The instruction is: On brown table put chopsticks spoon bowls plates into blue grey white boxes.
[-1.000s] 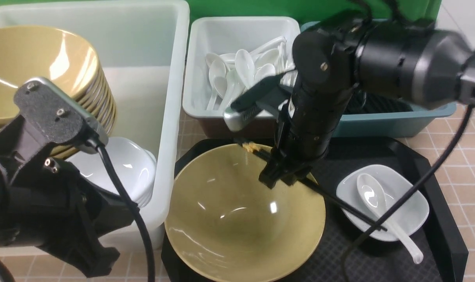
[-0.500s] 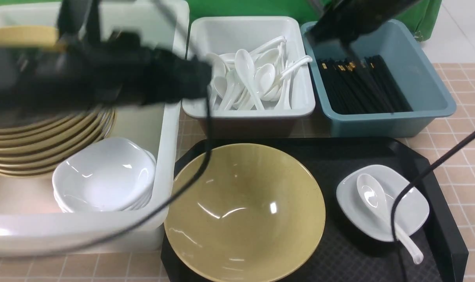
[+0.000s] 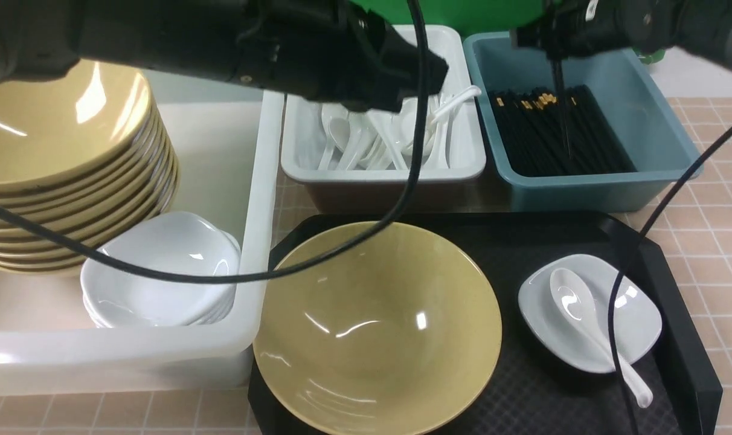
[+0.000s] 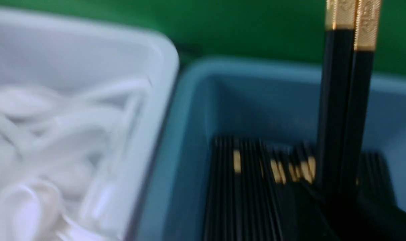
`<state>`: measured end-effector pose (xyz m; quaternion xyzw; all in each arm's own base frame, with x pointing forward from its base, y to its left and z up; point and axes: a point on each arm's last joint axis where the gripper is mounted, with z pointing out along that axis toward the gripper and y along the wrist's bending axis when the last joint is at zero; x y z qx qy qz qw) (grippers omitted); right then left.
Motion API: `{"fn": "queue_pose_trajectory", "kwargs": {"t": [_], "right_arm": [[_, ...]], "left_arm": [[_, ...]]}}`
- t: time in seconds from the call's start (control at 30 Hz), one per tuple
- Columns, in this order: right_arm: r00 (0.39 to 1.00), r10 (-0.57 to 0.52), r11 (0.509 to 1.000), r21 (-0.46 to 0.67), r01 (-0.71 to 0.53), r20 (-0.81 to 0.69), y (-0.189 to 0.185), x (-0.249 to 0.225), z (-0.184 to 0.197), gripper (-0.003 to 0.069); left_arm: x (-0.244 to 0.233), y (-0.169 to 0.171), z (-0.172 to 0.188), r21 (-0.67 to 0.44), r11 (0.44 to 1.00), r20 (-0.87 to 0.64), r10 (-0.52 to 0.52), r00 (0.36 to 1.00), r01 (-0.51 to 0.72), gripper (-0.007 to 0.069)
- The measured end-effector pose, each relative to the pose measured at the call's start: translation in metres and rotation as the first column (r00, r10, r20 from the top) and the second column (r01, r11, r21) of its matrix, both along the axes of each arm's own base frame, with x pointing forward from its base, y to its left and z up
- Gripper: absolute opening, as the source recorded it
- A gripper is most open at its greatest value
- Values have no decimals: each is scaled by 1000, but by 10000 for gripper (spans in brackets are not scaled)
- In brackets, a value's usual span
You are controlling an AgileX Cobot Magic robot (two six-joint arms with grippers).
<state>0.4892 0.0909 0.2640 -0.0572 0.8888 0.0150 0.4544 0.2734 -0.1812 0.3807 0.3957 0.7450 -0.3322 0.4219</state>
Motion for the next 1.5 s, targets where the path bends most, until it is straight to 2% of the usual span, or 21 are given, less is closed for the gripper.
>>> {"fn": "queue_pose_trajectory", "kwargs": {"t": [0.07,0.1,0.13,0.17,0.23,0.33,0.47,0.63,0.77,0.93,1.23,1.37,1.5], "right_arm": [[998,-14,1000,-12,13,-58,-2,-2,-6,257],[998,-15,1000,-13,15,-64,-2,-2,-7,265],[994,-29,999,-26,26,-108,-3,-4,-5,327],[993,-32,999,-29,29,-116,-4,-5,-2,344],[983,-39,998,-58,29,-177,-6,-15,20,455],[972,-2,994,-104,-23,-237,-9,-30,52,520],[927,78,983,-124,-132,-366,-10,-63,88,540],[881,175,976,-38,-213,-439,-5,-88,93,541],[800,237,956,-12,-292,-551,2,-136,72,541],[711,253,942,0,-335,-656,4,-189,31,541],[684,220,950,-6,-312,-696,-4,-218,-60,541],[690,217,951,-8,-308,-691,-3,-216,-73,541],[726,225,953,-9,-304,-649,1,-210,-76,538]], "left_arm": [[-4,2,2,19,1000,11,-17,1000,17,1],[-5,2,3,21,1000,13,-18,1000,18,1],[-9,4,6,37,999,31,-25,999,24,1],[-11,5,8,45,999,42,-27,999,25,1],[-18,12,14,105,994,96,-39,995,29,1],[-25,18,18,172,985,129,-51,990,28,1],[-31,24,14,260,965,93,-68,993,42,1],[-38,30,9,318,947,71,-81,994,54,1],[-51,37,2,317,948,71,-61,996,35,1],[-58,39,-9,259,966,74,-16,997,-3,1],[-53,33,-20,212,977,68,-23,997,8,1],[-53,33,-21,204,979,64,-22,998,9,1],[-52,32,-23,204,979,58,-22,998,9,2]]}}
